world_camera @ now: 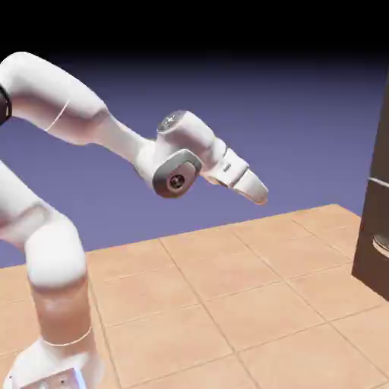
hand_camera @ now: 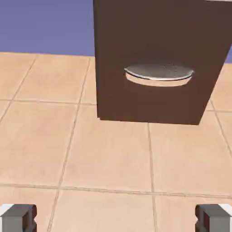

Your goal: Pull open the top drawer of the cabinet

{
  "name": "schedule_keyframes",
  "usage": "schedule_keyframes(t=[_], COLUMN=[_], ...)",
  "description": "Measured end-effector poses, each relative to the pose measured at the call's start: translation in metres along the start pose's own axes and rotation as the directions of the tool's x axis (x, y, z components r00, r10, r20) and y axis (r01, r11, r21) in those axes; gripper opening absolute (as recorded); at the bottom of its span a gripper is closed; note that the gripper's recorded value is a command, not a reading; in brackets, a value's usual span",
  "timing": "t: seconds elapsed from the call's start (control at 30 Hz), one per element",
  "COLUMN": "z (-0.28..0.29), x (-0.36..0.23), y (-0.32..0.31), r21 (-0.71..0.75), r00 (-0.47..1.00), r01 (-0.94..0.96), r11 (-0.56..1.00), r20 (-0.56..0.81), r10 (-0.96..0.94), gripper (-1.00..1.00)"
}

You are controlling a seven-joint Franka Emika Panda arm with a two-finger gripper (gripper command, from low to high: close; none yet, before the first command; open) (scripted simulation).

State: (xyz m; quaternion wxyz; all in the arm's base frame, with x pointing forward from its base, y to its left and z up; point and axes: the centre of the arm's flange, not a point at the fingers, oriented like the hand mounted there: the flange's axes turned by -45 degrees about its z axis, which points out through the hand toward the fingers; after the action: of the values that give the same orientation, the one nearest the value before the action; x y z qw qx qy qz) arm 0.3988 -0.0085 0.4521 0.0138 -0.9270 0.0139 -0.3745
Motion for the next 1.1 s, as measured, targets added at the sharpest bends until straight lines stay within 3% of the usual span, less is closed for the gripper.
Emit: schedule_keyframes(t=[0.23, 0.53, 0.83, 1.1], z=[0.066, 0.134, 0.163, 0.157], x=[-0.001, -0.036, -0.066, -0.057], y=[0.081, 0.188, 0.284, 0.354], r21=[-0.05, -0.237, -0.293, -0.127], r00=[0.865, 0.435, 0.005, -0.255], r01=[-0.479, -0.858, -0.956, -0.943], r11=[0.877, 0.456, -0.023, -0.307], r20=[0.146, 0.137, -0.094, -0.318], r10=[0.48, 0.89, 0.996, 0.913], gripper=[0.0, 0.0, 0.0, 0.0])
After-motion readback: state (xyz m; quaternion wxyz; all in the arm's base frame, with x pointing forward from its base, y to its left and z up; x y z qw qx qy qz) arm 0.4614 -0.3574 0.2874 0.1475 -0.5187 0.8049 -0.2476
